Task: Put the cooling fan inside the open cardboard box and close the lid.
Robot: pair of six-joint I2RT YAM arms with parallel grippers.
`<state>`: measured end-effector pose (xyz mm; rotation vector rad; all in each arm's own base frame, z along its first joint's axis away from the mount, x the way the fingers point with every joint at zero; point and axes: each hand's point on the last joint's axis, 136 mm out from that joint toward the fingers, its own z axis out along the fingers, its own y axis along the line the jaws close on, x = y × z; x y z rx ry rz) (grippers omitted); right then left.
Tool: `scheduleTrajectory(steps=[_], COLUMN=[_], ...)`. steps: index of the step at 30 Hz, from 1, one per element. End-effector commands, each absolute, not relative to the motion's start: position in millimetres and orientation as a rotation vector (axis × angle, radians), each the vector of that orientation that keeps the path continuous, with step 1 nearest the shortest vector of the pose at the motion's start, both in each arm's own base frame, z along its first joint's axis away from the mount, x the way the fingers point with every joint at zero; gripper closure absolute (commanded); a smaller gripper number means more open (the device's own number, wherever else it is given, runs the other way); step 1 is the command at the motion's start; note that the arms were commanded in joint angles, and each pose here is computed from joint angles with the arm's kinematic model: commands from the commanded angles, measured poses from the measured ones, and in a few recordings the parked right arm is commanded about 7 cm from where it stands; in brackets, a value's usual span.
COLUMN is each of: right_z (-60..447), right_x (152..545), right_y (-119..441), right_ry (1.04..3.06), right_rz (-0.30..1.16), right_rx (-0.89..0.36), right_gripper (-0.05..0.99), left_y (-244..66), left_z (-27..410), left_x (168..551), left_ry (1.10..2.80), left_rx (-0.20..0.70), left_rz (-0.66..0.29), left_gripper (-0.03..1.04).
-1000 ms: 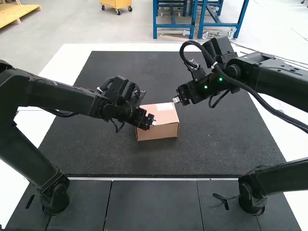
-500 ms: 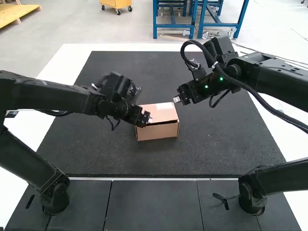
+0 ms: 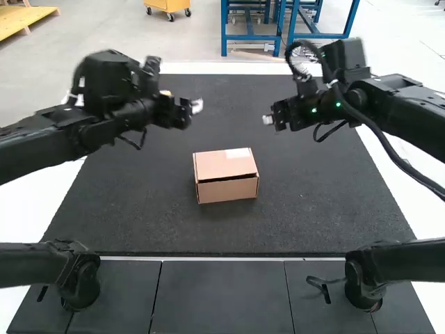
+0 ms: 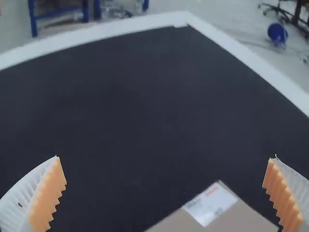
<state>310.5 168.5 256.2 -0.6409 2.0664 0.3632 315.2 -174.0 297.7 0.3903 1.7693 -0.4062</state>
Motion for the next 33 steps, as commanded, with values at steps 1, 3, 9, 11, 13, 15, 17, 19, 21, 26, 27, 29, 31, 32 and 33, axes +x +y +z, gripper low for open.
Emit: scheduleTrajectory(steps=[1, 3, 9, 11, 13, 15, 17, 19, 21, 26, 27, 29, 31, 32, 33], right_z=[279, 284, 286, 286, 287, 289, 284, 277, 272, 239, 233, 224, 217, 213, 210], right_x=[309, 311, 306, 303, 301, 300, 299, 297, 296, 293, 293, 293, 292, 291, 290], right_y=[156, 148, 122, 116, 110, 103, 96, 88, 80, 58, 54, 44, 36, 31, 27], right_ry=[1.978, 1.958, 1.957, 1.948, 1.929, 1.896, 1.883, 1.866, 1.837, 1.827, 1.821, 1.807, 1.786, 1.777, 1.766], right_rz=[0.358, 0.354, 0.359, 0.353, 0.343, 0.33, 0.312, 0.3, 0.277, 0.228, 0.217, 0.194, 0.173, 0.163, 0.151], right_rx=[-0.601, -0.558, -0.429, -0.407, -0.391, -0.369, -0.345, -0.311, -0.284, -0.221, -0.207, -0.18, -0.155, -0.143, -0.132], right_gripper=[0.03, 0.03, 0.03, 0.03, 0.03, 0.03, 0.03, 0.02, 0.02, 0.02, 0.02, 0.03, 0.03, 0.02, 0.02], left_y=[-147, -129, -77, -51, -33, -22, -17, -16, -15, -17, -18, -24, -27, -28, -30], left_z=[315, 325, 333, 323, 325, 330, 332, 330, 329, 308, 304, 295, 288, 284, 281], left_x=[314, 314, 313, 316, 309, 301, 293, 288, 283, 281, 281, 280, 279, 279, 278], left_ry=[1.7, 1.651, 1.575, 1.586, 1.563, 1.527, 1.491, 1.461, 1.423, 1.393, 1.381, 1.372, 1.368, 1.366, 1.365], left_rx=[0.329, 0.26, 0.102, 0.042, 0.001, -0.001, 0.014, 0.026, 0.039, 0.086, 0.091, 0.116, 0.133, 0.14, 0.148], left_rz=[-0.303, -0.253, -0.139, -0.074, -0.036, 0.009, 0.044, 0.066, 0.084, 0.121, 0.118, 0.098, 0.084, 0.077, 0.071], left_gripper=[0.05, 0.05, 0.05, 0.05, 0.05, 0.05, 0.05, 0.05, 0.05, 0.05, 0.05, 0.05, 0.05, 0.05, 0.05])
